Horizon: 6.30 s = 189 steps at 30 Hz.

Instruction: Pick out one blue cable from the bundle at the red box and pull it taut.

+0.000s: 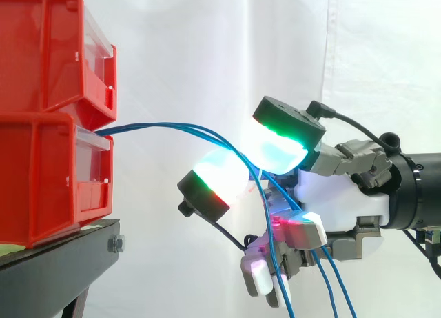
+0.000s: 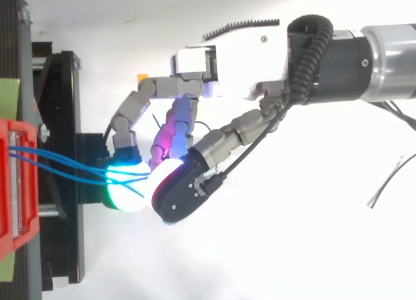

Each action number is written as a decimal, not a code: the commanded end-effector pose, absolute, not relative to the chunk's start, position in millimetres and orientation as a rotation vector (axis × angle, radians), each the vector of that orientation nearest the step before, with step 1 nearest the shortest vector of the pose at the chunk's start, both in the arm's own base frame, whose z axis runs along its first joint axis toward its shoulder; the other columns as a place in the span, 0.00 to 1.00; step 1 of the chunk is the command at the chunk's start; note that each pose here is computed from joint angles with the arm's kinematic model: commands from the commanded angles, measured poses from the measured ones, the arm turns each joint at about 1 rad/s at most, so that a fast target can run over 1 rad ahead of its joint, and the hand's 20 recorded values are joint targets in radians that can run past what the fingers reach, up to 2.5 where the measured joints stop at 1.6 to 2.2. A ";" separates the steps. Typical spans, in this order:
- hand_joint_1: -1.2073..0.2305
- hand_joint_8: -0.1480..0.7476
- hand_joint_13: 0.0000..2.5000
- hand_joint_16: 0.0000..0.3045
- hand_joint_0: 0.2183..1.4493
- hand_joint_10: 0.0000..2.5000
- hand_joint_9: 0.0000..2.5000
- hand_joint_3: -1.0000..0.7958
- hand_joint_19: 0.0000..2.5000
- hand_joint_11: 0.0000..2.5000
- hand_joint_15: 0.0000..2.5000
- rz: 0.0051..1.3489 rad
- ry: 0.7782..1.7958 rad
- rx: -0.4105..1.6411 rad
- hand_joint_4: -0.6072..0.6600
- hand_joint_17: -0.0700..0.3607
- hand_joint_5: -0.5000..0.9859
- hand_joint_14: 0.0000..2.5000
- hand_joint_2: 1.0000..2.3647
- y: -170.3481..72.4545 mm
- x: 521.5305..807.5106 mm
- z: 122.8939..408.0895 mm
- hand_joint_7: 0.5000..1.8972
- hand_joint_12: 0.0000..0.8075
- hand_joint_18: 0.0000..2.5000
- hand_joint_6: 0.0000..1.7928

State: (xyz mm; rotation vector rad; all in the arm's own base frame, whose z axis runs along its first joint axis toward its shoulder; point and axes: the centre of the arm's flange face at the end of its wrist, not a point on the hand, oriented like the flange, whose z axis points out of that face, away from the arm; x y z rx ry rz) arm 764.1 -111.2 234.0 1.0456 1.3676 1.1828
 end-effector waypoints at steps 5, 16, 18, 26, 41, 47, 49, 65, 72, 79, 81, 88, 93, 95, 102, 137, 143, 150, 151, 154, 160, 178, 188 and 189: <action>0.38 0.49 0.36 0.14 0.29 0.01 0.53 0.43 0.26 0.24 0.15 1.181 1.367 1.047 0.40 0.38 0.29 0.01 0.01 -112.4 763.9 233.5 0.22 0.31 0.34 0.49; 0.27 0.48 0.36 0.13 0.34 0.01 0.52 0.38 0.25 0.26 0.16 1.187 1.378 1.045 0.42 0.37 0.28 0.01 0.01 -113.4 762.7 234.1 0.21 0.30 0.34 0.51; 0.26 0.48 0.36 0.13 0.35 0.01 0.52 0.36 0.25 0.26 0.16 1.186 1.379 1.043 0.42 0.37 0.28 0.01 0.01 -114.4 762.5 234.1 0.20 0.30 0.34 0.51; 0.25 0.47 0.37 0.12 0.36 0.01 0.55 0.28 0.25 0.27 0.16 1.157 1.388 1.010 0.37 0.36 0.29 0.01 0.00 -116.7 761.0 240.7 0.16 0.30 0.34 0.52; 0.47 0.47 0.36 0.14 0.25 0.01 0.55 0.28 0.25 0.24 0.16 1.134 1.415 0.999 0.44 0.38 0.30 0.01 0.00 -118.3 756.4 247.0 0.19 0.30 0.35 0.48; 0.50 0.46 0.36 0.13 0.30 0.01 0.55 0.29 0.26 0.24 0.16 1.110 1.427 0.977 0.42 0.37 0.29 0.01 0.00 -119.5 752.9 256.9 0.21 0.29 0.34 0.47; 0.50 0.46 0.36 0.13 0.30 0.01 0.55 0.32 0.26 0.24 0.16 1.106 1.435 0.979 0.42 0.37 0.29 0.01 0.01 -118.3 752.3 256.1 0.22 0.29 0.33 0.47; 0.42 0.49 0.35 0.13 0.29 0.01 0.54 0.43 0.26 0.25 0.16 1.086 1.444 0.970 0.44 0.37 0.29 0.01 0.01 -121.8 751.1 255.6 0.24 0.30 0.33 0.48; 0.36 0.49 0.35 0.13 0.30 0.01 0.54 0.41 0.26 0.27 0.16 1.078 1.442 0.970 0.46 0.37 0.29 0.01 0.01 -126.4 750.4 255.6 0.23 0.29 0.33 0.50; 0.29 0.49 0.36 0.12 0.34 0.01 0.56 0.32 0.25 0.28 0.16 1.067 1.449 0.967 0.45 0.36 0.29 0.01 0.01 -131.5 748.5 254.4 0.19 0.27 0.34 0.51; 0.28 0.49 0.36 0.12 0.35 0.01 0.56 0.29 0.25 0.29 0.15 1.064 1.455 0.965 0.44 0.36 0.30 0.01 0.00 -133.4 747.5 254.0 0.18 0.27 0.34 0.51; 0.29 0.47 0.37 0.12 0.31 0.01 0.59 0.28 0.25 0.28 0.15 1.062 1.475 0.956 0.42 0.35 0.31 0.01 0.00 -134.1 745.8 253.0 0.19 0.26 0.35 0.51; 0.39 0.47 0.38 0.13 0.26 0.01 0.60 0.28 0.25 0.27 0.16 1.054 1.489 0.958 0.45 0.37 0.31 0.01 0.00 -134.9 744.1 251.8 0.19 0.27 0.36 0.50; 0.41 0.47 0.38 0.13 0.25 0.01 0.60 0.28 0.25 0.27 0.16 1.051 1.495 0.961 0.45 0.38 0.31 0.01 0.00 -134.9 743.4 251.2 0.21 0.28 0.36 0.49; 0.48 0.46 0.37 0.13 0.28 0.01 0.58 0.28 0.25 0.26 0.16 1.051 1.494 0.960 0.43 0.37 0.30 0.01 0.00 -134.9 743.7 251.9 0.22 0.28 0.35 0.48; 0.48 0.48 0.35 0.13 0.25 0.01 0.55 0.29 0.25 0.25 0.14 1.017 1.453 0.984 0.46 0.38 0.29 0.01 0.00 -138.0 745.7 284.3 0.21 0.29 0.32 0.47; 0.50 0.47 0.34 0.13 0.29 0.01 0.55 0.35 0.26 0.25 0.15 1.004 1.434 0.993 0.45 0.36 0.29 0.01 0.01 -139.1 746.8 284.4 0.21 0.27 0.30 0.47; 0.50 0.48 0.33 0.13 0.29 0.01 0.55 0.41 0.26 0.25 0.15 0.996 1.415 0.989 0.45 0.37 0.29 0.01 0.01 -137.5 749.0 285.7 0.23 0.29 0.29 0.47; 0.48 0.49 0.33 0.13 0.29 0.01 0.54 0.42 0.26 0.26 0.15 0.997 1.416 0.988 0.46 0.37 0.29 0.01 0.01 -136.4 749.2 285.7 0.24 0.29 0.29 0.47; 0.46 0.50 0.34 0.14 0.28 0.01 0.54 0.44 0.26 0.25 0.15 0.997 1.418 0.986 0.47 0.39 0.29 0.01 0.01 -135.2 749.4 285.7 0.21 0.32 0.30 0.48; 0.42 0.49 0.33 0.14 0.26 0.01 0.53 0.39 0.27 0.26 0.15 0.996 1.408 0.973 0.48 0.38 0.28 0.01 0.01 -132.4 751.8 286.0 0.20 0.31 0.30 0.49; 0.42 0.53 0.34 0.16 0.29 0.01 0.54 0.47 0.25 0.27 0.14 0.989 1.415 0.957 0.49 0.41 0.28 0.01 0.01 -129.0 752.2 287.2 0.16 0.35 0.32 0.50; 0.35 0.50 0.34 0.14 0.31 0.01 0.53 0.41 0.26 0.32 0.16 0.985 1.421 0.960 0.50 0.38 0.27 0.01 0.01 -129.0 751.8 285.0 0.13 0.33 0.31 0.52; 0.35 0.50 0.35 0.14 0.31 0.01 0.53 0.40 0.26 0.33 0.16 0.985 1.421 0.960 0.50 0.38 0.27 0.01 0.01 -129.0 751.8 285.0 0.13 0.33 0.32 0.52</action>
